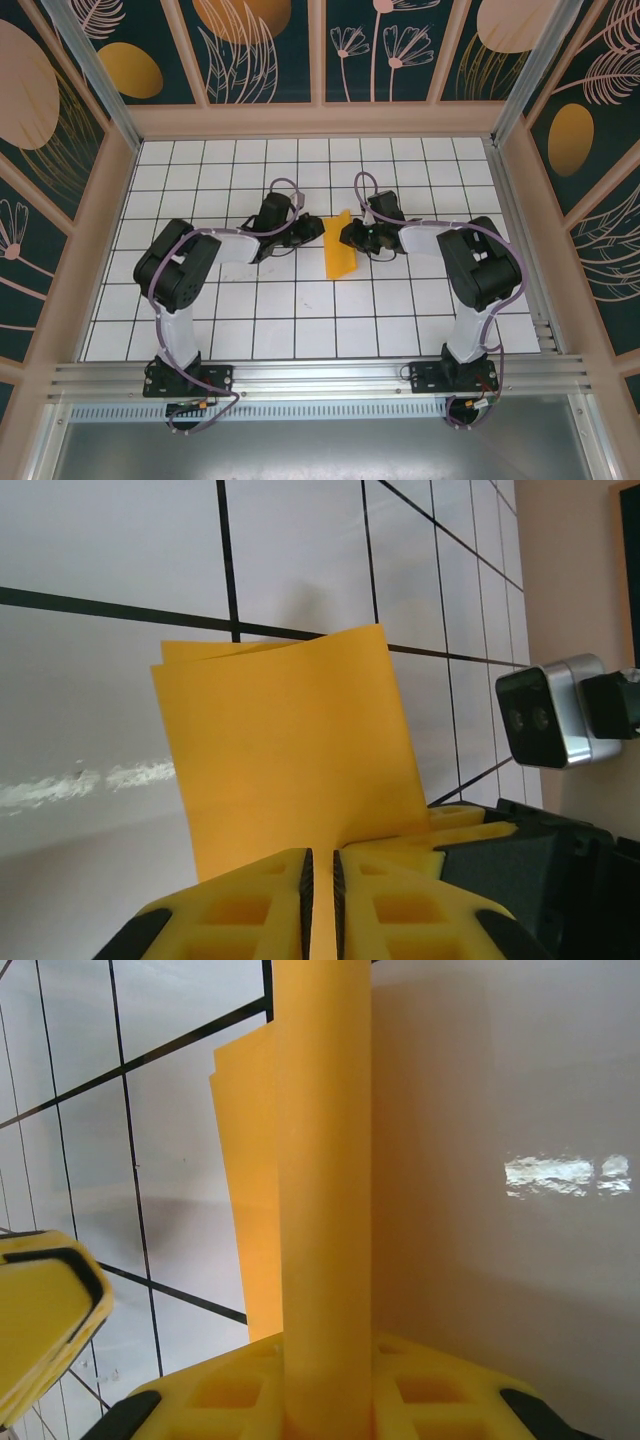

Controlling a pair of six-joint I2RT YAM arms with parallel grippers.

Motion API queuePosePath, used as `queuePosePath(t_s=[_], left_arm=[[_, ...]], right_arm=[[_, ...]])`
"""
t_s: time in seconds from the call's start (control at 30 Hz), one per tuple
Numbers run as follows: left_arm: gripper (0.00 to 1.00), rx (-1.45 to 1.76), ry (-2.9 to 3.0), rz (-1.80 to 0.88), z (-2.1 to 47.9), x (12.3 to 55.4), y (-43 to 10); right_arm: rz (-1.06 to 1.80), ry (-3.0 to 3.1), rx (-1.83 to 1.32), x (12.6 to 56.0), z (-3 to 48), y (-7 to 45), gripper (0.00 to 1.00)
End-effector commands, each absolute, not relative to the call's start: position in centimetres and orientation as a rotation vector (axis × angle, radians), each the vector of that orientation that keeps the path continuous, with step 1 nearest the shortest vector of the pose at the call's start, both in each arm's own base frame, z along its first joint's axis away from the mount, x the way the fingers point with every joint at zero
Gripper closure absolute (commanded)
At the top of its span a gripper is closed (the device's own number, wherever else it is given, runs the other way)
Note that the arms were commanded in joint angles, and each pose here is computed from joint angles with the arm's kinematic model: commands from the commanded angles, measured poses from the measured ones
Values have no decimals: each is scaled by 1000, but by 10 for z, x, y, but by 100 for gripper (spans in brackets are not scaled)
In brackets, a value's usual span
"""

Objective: Fold a paper plane with a square sheet of paper (pick it up from the middle)
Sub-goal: Fold the square sheet of paper in half at the center of the table, then hold the square sheet of paper at the center of the table.

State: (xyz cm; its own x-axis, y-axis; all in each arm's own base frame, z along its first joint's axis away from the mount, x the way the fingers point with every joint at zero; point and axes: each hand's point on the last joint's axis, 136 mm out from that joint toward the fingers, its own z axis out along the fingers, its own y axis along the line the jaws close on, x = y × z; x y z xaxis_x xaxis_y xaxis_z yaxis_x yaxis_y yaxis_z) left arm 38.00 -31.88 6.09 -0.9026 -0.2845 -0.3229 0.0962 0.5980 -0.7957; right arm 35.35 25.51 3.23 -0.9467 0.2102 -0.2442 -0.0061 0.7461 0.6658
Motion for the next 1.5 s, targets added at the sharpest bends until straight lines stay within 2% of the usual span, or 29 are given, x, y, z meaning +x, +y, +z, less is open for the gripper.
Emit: queuePosePath(t_s=[0.0, 0.17, 0.7, 0.97, 1.2, 1.47], left_arm=[[85, -117, 2464, -1193, 49, 382, -326], [90, -113, 2516, -1158, 34, 384, -329], [93, -105, 2636, -1060, 5, 385, -326], [93, -98, 2710, -948, -10, 383, -318], [93, -79, 2717, -949, -10, 382, -319], [93, -42, 2716, -957, -7, 383, -322]], right_arm=[[995, 2673, 193, 350, 20, 249, 79], [1000, 2676, 188, 348, 21, 249, 79], [1010, 2685, 153, 349, 28, 253, 78], [992, 2676, 132, 350, 42, 251, 70], [921, 2694, 92, 346, 46, 243, 58], [891, 2744, -27, 338, 36, 242, 57]])
